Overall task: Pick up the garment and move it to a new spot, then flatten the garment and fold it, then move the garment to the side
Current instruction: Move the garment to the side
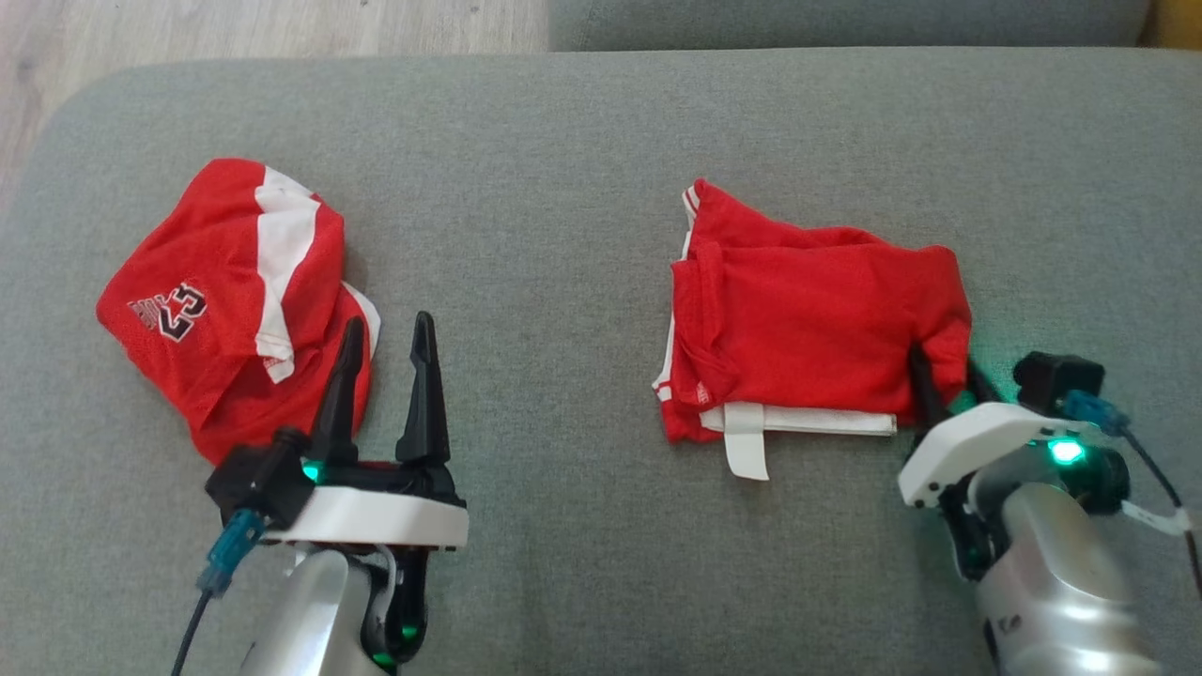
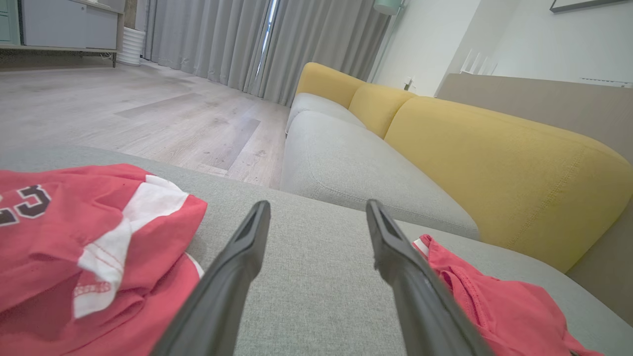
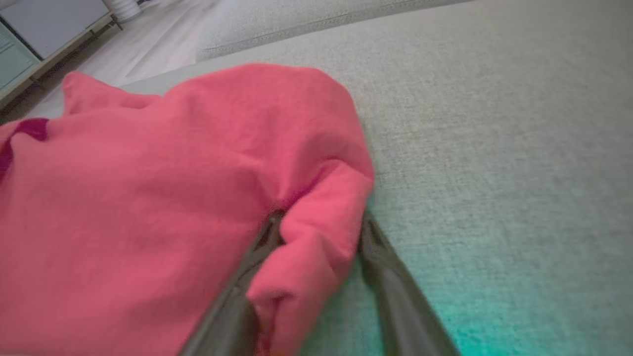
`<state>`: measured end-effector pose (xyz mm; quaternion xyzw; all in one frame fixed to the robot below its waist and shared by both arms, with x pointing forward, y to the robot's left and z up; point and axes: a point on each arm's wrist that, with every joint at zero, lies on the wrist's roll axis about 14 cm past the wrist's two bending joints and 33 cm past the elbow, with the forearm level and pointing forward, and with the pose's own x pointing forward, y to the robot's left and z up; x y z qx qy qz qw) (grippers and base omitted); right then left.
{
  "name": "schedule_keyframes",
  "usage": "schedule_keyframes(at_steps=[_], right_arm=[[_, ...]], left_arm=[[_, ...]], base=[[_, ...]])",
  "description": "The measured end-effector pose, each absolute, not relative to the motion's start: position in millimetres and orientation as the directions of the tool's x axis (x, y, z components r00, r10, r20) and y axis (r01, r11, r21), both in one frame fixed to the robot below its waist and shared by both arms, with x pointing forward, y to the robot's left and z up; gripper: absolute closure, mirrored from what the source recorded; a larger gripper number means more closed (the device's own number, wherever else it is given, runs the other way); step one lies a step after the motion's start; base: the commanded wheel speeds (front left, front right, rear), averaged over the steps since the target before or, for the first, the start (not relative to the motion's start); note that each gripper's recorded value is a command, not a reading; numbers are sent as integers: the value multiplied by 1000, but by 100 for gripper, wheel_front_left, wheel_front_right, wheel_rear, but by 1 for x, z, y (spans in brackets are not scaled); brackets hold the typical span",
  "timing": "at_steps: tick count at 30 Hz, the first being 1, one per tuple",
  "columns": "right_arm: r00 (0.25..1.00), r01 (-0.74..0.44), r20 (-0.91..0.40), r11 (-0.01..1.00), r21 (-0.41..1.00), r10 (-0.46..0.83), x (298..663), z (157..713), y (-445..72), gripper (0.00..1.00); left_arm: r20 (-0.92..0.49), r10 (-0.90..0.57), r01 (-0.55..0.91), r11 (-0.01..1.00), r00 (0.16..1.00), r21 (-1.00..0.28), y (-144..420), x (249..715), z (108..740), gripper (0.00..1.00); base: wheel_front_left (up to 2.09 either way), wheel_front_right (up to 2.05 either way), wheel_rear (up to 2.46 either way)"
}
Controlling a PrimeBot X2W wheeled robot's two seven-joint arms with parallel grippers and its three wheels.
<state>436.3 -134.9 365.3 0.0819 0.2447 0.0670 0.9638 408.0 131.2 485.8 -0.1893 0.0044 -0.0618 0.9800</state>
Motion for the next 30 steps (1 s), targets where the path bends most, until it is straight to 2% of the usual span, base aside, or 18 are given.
schedule_keyframes(at_steps=[8,13,22,26,30], right_arm=[[892,-96,-431,988,120,139,437,374,-148,100],[910,-58,-412,998,-9,49,439,385,-201,100],[924,33,-363,972,-234,-119,466,424,-304,100],[916,101,-348,953,-286,-201,473,436,-345,100],[905,134,-348,941,-309,-244,476,437,-363,100]], left_arm=[[27,-147,147,916,989,-372,122,410,490,0],[47,-182,186,908,982,-377,110,414,496,0],[81,-268,278,880,960,-384,78,435,502,0],[84,-300,308,871,950,-382,66,444,499,0],[78,-301,307,870,951,-385,66,448,495,0]], base=[[0,0,0],[0,0,0],[0,0,0],[0,0,0],[0,0,0]])
